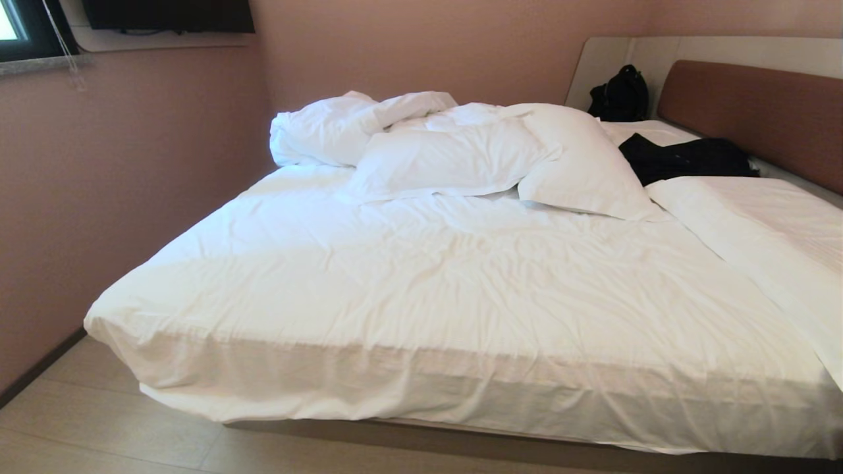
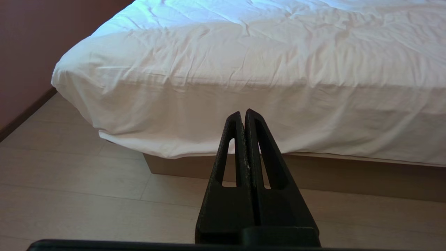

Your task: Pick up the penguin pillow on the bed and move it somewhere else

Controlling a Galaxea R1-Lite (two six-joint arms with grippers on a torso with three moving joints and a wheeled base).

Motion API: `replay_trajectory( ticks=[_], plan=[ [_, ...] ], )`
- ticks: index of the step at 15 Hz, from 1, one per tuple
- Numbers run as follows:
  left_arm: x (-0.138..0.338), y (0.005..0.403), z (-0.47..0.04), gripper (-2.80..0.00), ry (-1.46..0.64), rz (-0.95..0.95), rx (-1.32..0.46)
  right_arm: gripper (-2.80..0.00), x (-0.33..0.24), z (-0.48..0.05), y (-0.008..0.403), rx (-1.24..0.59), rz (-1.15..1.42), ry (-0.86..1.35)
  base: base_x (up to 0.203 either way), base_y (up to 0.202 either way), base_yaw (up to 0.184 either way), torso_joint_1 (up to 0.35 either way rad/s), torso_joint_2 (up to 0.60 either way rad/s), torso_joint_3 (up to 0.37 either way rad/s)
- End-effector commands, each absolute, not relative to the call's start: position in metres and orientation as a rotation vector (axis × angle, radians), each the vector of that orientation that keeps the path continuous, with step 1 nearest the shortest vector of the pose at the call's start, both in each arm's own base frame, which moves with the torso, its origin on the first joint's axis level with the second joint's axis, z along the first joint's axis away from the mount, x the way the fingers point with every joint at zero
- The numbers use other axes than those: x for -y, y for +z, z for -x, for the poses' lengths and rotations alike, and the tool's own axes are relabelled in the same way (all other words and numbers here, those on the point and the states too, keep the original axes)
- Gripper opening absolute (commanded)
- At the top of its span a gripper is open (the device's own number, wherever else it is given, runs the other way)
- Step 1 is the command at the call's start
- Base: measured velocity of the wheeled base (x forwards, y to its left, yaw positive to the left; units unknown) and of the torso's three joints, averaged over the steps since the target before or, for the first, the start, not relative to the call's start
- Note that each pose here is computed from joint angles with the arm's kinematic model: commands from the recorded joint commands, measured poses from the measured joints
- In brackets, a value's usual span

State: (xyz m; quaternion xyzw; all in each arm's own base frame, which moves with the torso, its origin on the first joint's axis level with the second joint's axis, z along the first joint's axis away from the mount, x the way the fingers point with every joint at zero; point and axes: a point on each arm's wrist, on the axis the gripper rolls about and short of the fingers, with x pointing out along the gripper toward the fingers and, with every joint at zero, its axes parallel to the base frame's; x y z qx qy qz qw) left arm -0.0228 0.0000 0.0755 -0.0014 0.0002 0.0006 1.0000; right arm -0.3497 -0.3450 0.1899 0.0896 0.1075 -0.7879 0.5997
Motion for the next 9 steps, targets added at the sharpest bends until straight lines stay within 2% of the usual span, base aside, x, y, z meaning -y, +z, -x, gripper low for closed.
replay_trajectory(
  ticks=[1,6,7,9],
  plan=[
    [0.0,0.075,0.023,-2.8,0.002,0.003,-0.002,-2.8,0.35,0.357,0.168,-0.259,-0.236,-1.833,0.0,0.0,0.0,0.0,0.0,0.0],
    [0.0,0.075,0.023,-2.8,0.002,0.003,-0.002,-2.8,0.356,0.364,0.14,-0.284,-0.286,-1.821,0.0,0.0,0.0,0.0,0.0,0.0],
    [0.0,0.075,0.023,-2.8,0.002,0.003,-0.002,0.0,0.356,0.364,0.14,-0.283,-0.29,-1.819,0.0,0.0,0.0,0.0,0.0,0.0],
    [0.0,0.075,0.023,-2.8,0.002,0.003,-0.002,0.0,0.355,0.363,0.143,-0.274,-0.293,-1.811,0.0,0.0,0.0,0.0,0.0,0.0]
  ],
)
